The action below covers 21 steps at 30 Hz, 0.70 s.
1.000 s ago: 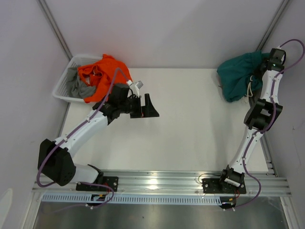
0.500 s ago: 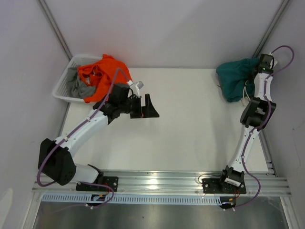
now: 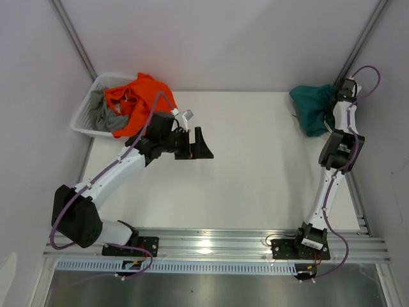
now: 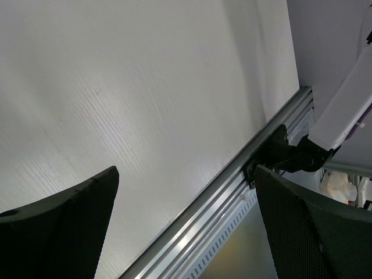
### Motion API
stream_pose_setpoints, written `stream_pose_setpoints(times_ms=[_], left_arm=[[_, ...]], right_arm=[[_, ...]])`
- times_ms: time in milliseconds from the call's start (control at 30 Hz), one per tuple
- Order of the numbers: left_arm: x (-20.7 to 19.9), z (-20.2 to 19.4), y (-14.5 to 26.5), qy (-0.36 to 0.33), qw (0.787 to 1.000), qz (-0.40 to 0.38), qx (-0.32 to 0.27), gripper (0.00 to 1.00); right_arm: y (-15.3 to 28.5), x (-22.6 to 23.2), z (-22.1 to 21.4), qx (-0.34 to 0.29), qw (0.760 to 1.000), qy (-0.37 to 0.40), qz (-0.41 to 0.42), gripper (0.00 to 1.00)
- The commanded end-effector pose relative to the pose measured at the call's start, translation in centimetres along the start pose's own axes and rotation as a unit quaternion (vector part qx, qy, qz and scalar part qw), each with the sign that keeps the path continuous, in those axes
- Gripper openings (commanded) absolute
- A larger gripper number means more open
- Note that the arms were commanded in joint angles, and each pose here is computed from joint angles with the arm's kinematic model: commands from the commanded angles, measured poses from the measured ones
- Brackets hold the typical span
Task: Fold and stack the shorts
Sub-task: Neatly place the folded shorts to the corner
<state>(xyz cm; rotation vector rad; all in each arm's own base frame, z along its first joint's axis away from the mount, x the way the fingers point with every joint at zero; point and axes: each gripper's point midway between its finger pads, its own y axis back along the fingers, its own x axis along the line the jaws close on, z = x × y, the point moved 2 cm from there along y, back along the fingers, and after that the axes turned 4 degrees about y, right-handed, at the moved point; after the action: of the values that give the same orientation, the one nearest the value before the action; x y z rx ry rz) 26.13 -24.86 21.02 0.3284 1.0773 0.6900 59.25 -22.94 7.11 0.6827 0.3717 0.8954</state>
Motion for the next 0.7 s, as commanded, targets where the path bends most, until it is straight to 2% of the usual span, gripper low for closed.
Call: stream_pose_setpoints(times_ms=[0, 100, 200, 233, 333, 533, 667], left_arm=[[-1.3, 0.7, 0.0, -0.014, 1.000, -0.024, -0.001, 0.99], [-1.5, 1.0, 0.0, -0.014, 1.000, -0.026, -0.003, 0.99], [-1.6, 1.1, 0.1, -0.015, 1.000, -0.025, -0.004, 0.99], [-1.6, 1.0, 0.1, -0.015, 1.000, -0.025, -0.004, 0.99], [-1.5, 0.9, 0.4, -0.017, 1.000, -0.022, -0.005, 0.99], [-1.8, 1.0, 0.5, -0.018, 1.000, -0.025, -0.005, 0.99], [-2.5, 1.6, 0.7, -0.022, 0.999, -0.031, -0.009, 0.99]], right_arm=[[0.4, 2.6, -4.7, 0.065, 0.995, 0.074, 0.009, 0.03], [1.2, 4.4, -5.6, 0.072, 0.992, 0.106, 0.004, 0.03], [1.2, 4.6, -5.9, 0.078, 0.992, 0.102, -0.002, 0.07], [1.1, 3.9, -6.0, 0.084, 0.993, 0.086, -0.013, 0.25], [1.4, 3.0, -5.0, 0.079, 0.994, 0.070, -0.014, 0.56], [5.0, 0.2, 1.8, 0.004, 0.998, 0.045, -0.034, 0.74], [8.3, -2.2, 5.7, -0.035, 0.998, 0.016, -0.040, 0.79]])
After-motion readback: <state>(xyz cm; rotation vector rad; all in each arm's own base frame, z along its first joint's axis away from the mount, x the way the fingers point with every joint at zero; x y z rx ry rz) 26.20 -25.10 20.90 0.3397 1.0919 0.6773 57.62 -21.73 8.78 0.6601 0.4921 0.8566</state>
